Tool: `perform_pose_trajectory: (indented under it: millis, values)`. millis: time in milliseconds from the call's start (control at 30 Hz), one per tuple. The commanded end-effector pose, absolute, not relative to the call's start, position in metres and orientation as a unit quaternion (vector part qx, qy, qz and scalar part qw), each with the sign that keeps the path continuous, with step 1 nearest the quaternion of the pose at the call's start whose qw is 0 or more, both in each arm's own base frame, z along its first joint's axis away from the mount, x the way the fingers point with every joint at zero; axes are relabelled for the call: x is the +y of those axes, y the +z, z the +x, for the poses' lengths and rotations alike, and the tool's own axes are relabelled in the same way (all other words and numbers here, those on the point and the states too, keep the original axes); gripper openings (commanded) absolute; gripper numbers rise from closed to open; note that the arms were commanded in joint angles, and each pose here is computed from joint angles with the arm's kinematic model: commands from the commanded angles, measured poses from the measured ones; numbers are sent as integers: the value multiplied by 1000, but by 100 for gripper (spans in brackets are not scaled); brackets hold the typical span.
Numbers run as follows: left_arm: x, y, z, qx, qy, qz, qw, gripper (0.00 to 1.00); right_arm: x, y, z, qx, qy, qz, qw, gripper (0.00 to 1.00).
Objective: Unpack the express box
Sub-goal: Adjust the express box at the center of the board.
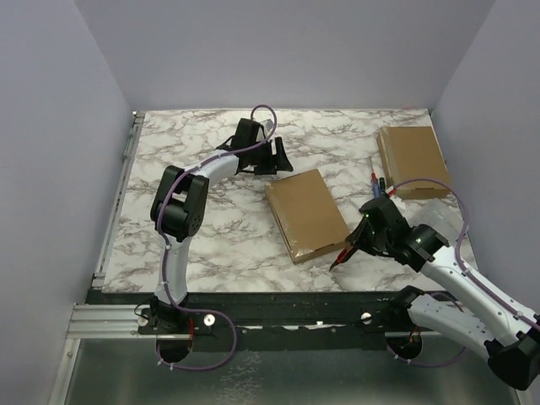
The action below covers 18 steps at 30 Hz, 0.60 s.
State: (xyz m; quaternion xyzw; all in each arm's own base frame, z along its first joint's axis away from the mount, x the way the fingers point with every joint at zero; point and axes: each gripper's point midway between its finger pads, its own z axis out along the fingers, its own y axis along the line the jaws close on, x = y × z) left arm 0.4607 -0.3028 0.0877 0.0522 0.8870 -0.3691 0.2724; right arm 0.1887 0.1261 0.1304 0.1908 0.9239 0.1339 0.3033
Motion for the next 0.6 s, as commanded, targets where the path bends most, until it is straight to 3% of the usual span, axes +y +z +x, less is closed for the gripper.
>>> perform_pose_trajectory:
  millis: [0,267,567]
  values:
    - [-321,91,454,880,-398,66,252,74,148,126,183,921,205,191,269,1]
    - [-304,71,430,893,-385,58,226,70,162,98,211,914,252,183,258,1]
    - [-237,70,395,893,-381,-39,236,68,161,119,327,907,283,90,298,0]
